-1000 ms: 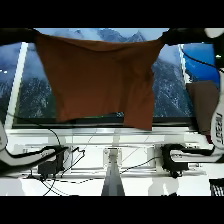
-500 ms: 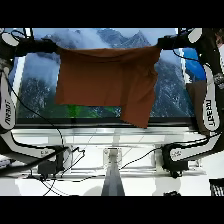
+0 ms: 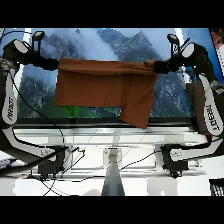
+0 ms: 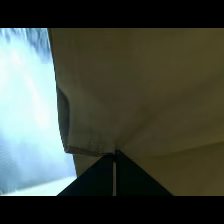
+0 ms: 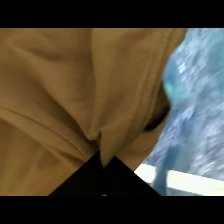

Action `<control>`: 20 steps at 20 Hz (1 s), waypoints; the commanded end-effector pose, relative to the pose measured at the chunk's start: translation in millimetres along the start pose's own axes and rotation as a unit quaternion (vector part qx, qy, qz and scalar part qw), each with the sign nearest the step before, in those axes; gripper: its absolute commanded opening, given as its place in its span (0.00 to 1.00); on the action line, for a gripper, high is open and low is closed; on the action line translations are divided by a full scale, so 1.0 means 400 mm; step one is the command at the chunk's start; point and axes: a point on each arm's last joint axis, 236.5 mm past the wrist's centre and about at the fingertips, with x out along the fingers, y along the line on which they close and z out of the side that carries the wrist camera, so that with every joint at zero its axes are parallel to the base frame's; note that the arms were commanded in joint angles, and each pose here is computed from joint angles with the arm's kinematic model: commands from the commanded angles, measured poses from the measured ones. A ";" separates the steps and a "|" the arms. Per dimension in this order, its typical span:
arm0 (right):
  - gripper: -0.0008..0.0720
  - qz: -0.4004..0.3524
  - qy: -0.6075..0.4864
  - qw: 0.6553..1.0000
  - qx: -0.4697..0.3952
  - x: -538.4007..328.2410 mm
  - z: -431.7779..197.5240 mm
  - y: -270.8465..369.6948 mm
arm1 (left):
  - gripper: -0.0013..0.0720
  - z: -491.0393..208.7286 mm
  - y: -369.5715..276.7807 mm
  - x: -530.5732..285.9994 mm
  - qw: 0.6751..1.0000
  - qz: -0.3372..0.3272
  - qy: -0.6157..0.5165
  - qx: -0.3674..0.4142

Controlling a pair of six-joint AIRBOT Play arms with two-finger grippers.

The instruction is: Fold the clothes and pants, and hang the long-sleeved shirts on hangers.

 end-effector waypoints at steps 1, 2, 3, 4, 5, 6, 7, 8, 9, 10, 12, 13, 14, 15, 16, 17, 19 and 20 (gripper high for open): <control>0.22 0.017 -0.001 1.000 0.009 0.000 -0.066 0.043 | 0.23 -0.028 -0.001 0.004 1.000 -0.008 0.017 -0.017; 0.68 0.017 0.003 1.000 0.006 -0.005 -0.075 0.046 | 0.54 -0.028 -0.008 -0.001 1.000 -0.013 0.017 -0.018; 0.81 0.003 0.001 1.000 -0.005 -0.017 -0.075 0.033 | 0.81 -0.028 -0.014 -0.013 1.000 -0.015 0.017 -0.017; 0.79 -0.015 -0.002 1.000 -0.019 -0.034 -0.073 0.016 | 0.83 -0.026 -0.018 -0.031 1.000 -0.014 0.015 -0.014; 0.67 -0.042 -0.004 0.998 -0.038 -0.059 -0.074 -0.009 | 0.83 -0.021 -0.014 -0.060 1.000 -0.007 0.008 -0.010; 0.59 -0.069 0.003 0.996 -0.057 -0.084 -0.084 -0.035 | 0.82 -0.017 -0.006 -0.094 1.000 0.004 0.000 -0.006; 0.59 -0.095 0.020 0.993 -0.071 -0.110 -0.108 -0.065 | 0.82 -0.016 0.000 -0.140 1.000 0.013 -0.007 -0.003; 0.59 -0.101 0.039 0.991 -0.076 -0.127 -0.137 -0.081 | 0.73 -0.023 -0.003 -0.186 1.000 0.015 -0.010 -0.003; 0.59 -0.096 0.059 0.991 -0.077 -0.139 -0.176 -0.096 | 0.56 -0.037 -0.004 -0.235 1.000 0.016 -0.011 0.002; 0.59 -0.091 0.077 0.991 -0.066 -0.143 -0.218 -0.114 | 0.48 -0.051 0.002 -0.276 1.000 0.020 -0.014 0.010; 0.53 -0.035 0.119 0.990 -0.063 -0.123 -0.329 -0.107 | 0.48 -0.085 0.033 -0.344 0.999 0.032 -0.031 -0.011; 0.53 0.013 0.135 0.989 -0.054 -0.105 -0.385 -0.078 | 0.48 -0.112 0.044 -0.365 0.998 0.029 -0.039 -0.032; 0.53 0.058 0.145 0.987 -0.033 -0.084 -0.427 -0.042 | 0.48 -0.149 0.051 -0.372 0.997 0.019 -0.043 -0.057; 0.53 0.095 0.142 0.985 -0.005 -0.056 -0.456 -0.008 | 0.48 -0.187 0.058 -0.371 0.996 0.011 -0.043 -0.083; 0.53 0.111 0.132 0.985 0.024 -0.022 -0.473 0.012 | 0.48 -0.229 0.061 -0.360 0.993 -0.002 -0.038 -0.112; 0.53 0.122 0.121 0.984 0.050 0.008 -0.485 0.028 | 0.52 -0.271 0.061 -0.341 0.989 -0.017 -0.031 -0.140; 0.53 0.144 0.116 0.978 0.096 0.049 -0.518 0.059 | 0.69 -0.347 0.056 -0.296 0.981 -0.043 -0.007 -0.187; 0.53 0.154 0.120 0.976 0.101 0.060 -0.534 0.071 | 0.76 -0.389 0.053 -0.270 0.978 -0.051 0.009 -0.204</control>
